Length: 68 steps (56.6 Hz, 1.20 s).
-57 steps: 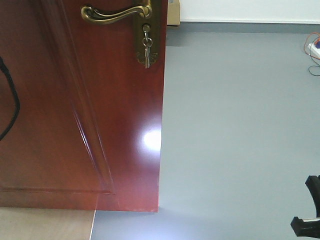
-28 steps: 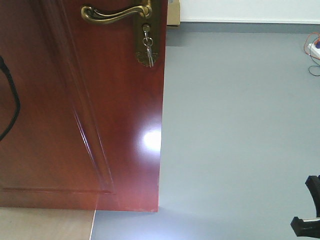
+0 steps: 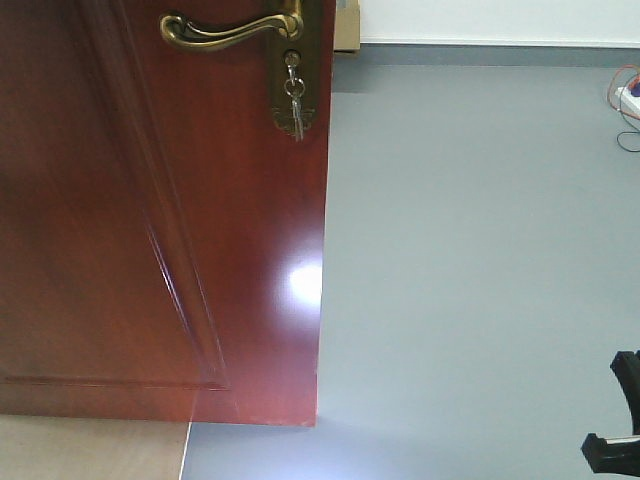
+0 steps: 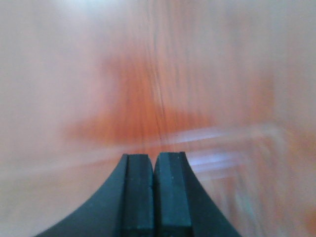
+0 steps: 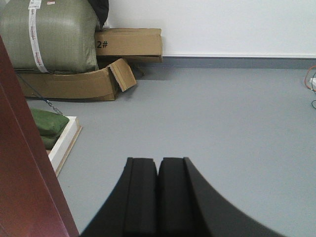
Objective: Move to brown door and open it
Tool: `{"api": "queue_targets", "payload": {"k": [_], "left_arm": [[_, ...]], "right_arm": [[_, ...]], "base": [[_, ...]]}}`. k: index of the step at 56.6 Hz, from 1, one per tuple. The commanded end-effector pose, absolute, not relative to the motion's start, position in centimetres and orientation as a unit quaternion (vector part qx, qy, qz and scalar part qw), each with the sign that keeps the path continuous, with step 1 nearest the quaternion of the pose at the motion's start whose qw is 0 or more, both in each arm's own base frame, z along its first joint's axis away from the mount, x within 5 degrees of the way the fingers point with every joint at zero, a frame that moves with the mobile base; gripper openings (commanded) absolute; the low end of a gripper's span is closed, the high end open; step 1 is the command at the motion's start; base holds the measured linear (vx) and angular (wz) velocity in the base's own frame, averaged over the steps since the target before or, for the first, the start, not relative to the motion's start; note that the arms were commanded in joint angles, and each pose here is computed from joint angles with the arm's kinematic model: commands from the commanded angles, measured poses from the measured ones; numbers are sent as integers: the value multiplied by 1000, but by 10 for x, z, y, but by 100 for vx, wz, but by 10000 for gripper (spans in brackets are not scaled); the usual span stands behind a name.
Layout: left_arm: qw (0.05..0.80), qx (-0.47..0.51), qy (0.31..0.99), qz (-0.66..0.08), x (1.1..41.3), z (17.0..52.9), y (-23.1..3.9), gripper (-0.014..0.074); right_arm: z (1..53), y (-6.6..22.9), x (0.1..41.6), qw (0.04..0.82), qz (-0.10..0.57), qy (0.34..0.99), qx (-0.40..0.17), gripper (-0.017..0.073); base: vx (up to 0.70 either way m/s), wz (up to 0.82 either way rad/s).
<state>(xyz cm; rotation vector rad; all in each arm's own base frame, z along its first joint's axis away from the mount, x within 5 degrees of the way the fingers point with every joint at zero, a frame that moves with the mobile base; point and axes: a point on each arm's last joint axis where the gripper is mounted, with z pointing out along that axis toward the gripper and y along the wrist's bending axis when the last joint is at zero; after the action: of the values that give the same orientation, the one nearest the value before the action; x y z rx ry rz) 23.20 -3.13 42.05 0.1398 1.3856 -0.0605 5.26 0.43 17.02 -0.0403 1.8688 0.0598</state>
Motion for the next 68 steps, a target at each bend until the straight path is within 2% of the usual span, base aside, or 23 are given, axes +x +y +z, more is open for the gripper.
{"api": "queue_targets", "payload": {"k": [1, 15, 27, 47, 51, 68], "left_arm": [[803, 56, 592, -35, 201, 427, -28, 52], [814, 51, 578, -40, 124, 387, -17, 52], [824, 49, 564, -42, 69, 330, -10, 52], [790, 52, 610, -40, 56, 225, -8, 52], [770, 55, 635, -35, 54, 220, -7, 52], [769, 18, 639, -17, 53, 218, -3, 52]], "right_arm": [[176, 4, 54, 625, 21, 780, -19, 0], [176, 4, 54, 625, 21, 780, -19, 0], [176, 4, 54, 625, 21, 780, -19, 0], [176, 4, 54, 625, 21, 780, -19, 0], [176, 4, 54, 625, 21, 780, -19, 0], [176, 4, 54, 625, 21, 780, -19, 0]], "base": [[0, 0], [0, 0], [0, 0], [0, 0], [0, 0], [0, 0]]}}
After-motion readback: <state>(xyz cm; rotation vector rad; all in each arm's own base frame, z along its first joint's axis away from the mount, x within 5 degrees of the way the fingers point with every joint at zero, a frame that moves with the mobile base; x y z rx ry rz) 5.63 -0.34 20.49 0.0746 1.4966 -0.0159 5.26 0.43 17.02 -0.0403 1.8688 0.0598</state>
